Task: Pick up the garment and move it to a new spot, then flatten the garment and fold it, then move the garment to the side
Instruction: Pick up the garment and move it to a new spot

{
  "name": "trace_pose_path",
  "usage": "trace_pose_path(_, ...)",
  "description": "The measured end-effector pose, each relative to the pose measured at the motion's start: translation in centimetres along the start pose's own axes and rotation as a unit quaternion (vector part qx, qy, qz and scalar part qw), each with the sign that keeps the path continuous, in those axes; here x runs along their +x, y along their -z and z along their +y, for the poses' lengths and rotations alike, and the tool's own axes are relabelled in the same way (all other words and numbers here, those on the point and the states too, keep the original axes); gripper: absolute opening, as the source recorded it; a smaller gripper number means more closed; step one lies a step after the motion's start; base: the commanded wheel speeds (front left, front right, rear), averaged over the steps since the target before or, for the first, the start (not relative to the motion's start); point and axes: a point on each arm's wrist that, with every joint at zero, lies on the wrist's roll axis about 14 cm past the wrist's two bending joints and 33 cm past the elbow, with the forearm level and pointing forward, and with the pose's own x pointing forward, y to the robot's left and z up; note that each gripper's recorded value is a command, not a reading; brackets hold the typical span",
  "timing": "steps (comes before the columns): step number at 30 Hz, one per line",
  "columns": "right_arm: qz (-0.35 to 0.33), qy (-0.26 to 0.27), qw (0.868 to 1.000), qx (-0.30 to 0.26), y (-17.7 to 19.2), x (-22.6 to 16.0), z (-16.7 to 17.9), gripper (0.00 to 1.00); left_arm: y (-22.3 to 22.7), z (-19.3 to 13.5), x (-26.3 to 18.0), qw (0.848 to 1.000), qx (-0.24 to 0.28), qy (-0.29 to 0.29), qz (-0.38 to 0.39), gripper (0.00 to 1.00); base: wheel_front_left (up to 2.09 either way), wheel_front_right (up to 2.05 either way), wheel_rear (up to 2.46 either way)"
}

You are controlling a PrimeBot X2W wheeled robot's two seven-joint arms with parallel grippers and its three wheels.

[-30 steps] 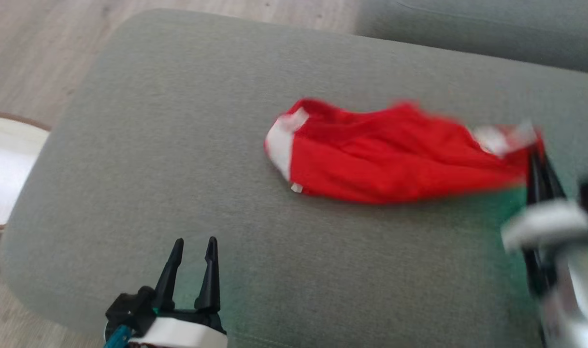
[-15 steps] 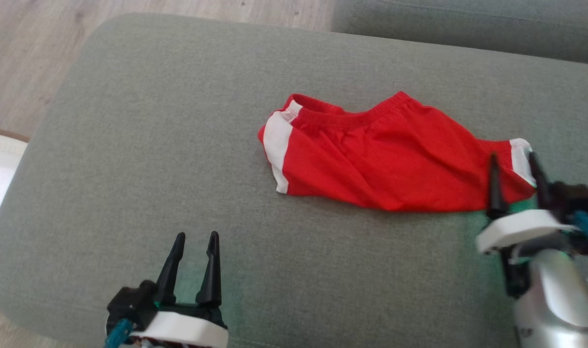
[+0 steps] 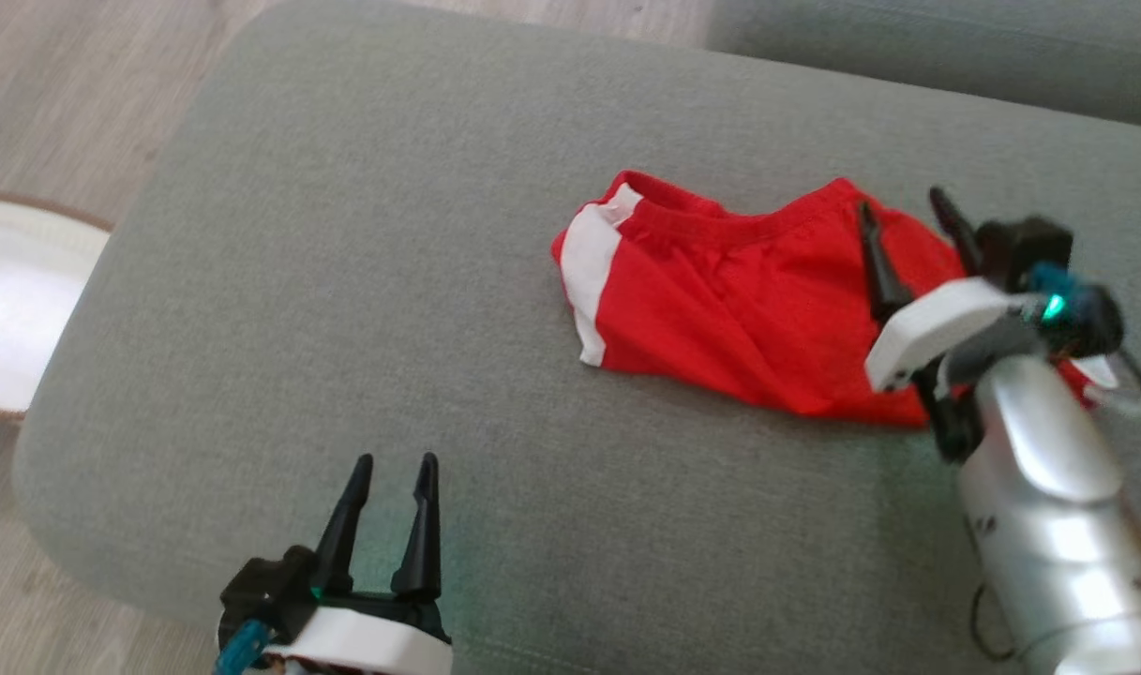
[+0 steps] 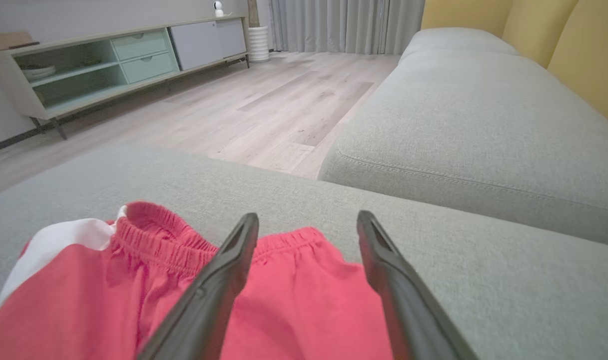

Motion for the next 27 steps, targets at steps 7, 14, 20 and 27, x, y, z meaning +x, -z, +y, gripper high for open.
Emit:
trace_pose_path(7,0.013,-0.066,0.998,-0.02,-0.7,3.5,3.7,1.0,0.4,0.5,0.0,1.0,-0.009,-0.011,0.008,1.0,0.0,0.0,0.0)
trace_pose_path(14,0.041,-0.178,0.983,-0.002,0.1,4.7,11.6,1.0,0.1,1.0,-0.2,1.0,-0.015,-0.026,0.005,1.0,0.0,0.0,0.0)
trace_pose_path(20,0.08,-0.216,0.973,-0.013,1.6,5.8,13.4,1.0,-0.3,2.2,-0.7,0.998,-0.02,-0.053,-0.001,1.0,0.0,0.0,0.0)
trace_pose_path(27,0.112,-0.223,0.968,-0.006,2.7,6.9,13.9,1.0,-0.1,3.0,-1.3,0.997,-0.026,-0.074,0.002,1.0,0.0,0.0,0.0)
